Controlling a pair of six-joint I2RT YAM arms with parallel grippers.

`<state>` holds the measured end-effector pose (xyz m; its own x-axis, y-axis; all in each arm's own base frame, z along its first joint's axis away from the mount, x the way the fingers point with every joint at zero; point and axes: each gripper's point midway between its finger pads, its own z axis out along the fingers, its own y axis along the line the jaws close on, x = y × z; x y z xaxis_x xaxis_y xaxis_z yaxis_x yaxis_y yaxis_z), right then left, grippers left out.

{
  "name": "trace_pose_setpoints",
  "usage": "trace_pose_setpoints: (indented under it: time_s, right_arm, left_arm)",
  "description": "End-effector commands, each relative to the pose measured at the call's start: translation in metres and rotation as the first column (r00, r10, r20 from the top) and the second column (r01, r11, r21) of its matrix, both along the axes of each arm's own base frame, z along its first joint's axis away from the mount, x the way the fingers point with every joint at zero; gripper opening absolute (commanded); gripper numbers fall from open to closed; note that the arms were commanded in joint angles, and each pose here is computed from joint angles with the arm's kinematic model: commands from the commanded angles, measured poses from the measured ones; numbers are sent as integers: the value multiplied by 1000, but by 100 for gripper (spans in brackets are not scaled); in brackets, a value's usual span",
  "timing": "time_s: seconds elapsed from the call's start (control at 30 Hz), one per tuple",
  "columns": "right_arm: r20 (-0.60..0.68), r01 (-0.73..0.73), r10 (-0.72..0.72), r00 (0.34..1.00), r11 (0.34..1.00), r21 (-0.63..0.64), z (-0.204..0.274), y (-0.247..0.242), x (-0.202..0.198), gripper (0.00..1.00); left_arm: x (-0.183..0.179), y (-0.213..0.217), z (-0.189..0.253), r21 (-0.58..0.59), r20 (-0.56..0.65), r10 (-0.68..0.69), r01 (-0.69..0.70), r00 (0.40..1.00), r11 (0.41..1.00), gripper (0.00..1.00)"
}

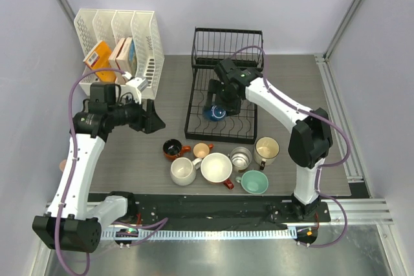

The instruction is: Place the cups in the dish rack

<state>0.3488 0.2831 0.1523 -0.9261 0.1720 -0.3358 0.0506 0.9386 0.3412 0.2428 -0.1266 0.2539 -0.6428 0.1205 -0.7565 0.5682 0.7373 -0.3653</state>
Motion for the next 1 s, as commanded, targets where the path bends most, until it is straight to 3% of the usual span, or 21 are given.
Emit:
trace_pose_setpoints:
  time_s: [0.0, 0.4, 0.67, 0.7, 0.77, 0.8, 0.87, 0.9, 0.97]
  right_arm:
    - [109, 3, -21, 994, 986, 168, 28, 45, 21, 1]
    - [61, 70, -80, 995, 988, 141, -18, 86, 1, 1]
    - [37, 82, -85, 996, 994, 72, -36, 88, -9, 1]
    - [34, 75, -77, 996, 995, 70, -36, 89, -9, 6]
    - [37, 60, -62, 997, 997, 57, -36, 90, -7, 30]
    - [39, 53, -55, 998, 997, 51, -36, 90, -7, 58]
    - [61, 32, -33, 998, 999, 27, -31, 92, -4, 77]
    - [69, 25, -26, 997, 1000, 18, -29, 92, -3, 97]
    - [103, 0, 0, 995, 1000, -2, -18, 95, 0, 100]
  left_arm:
    - [-1, 2, 1, 22, 40, -15, 14, 999, 1000, 66]
    - [-11, 6, 4, 53, 72, -31, 27, 997, 998, 65]
    - [-12, 2, 2, 38, 61, -47, 45, 997, 998, 64]
    - [-12, 2, 2, 34, 57, -48, 46, 997, 998, 64]
    - [-11, 1, 1, 31, 53, -54, 53, 997, 998, 64]
    - [-11, 1, 1, 29, 51, -56, 55, 997, 998, 64]
    - [-12, 0, 0, 27, 45, -62, 61, 997, 998, 64]
    - [-12, -1, 1, 25, 42, -66, 65, 997, 998, 64]
    - [-14, -3, 0, 11, 28, -83, 82, 996, 997, 64]
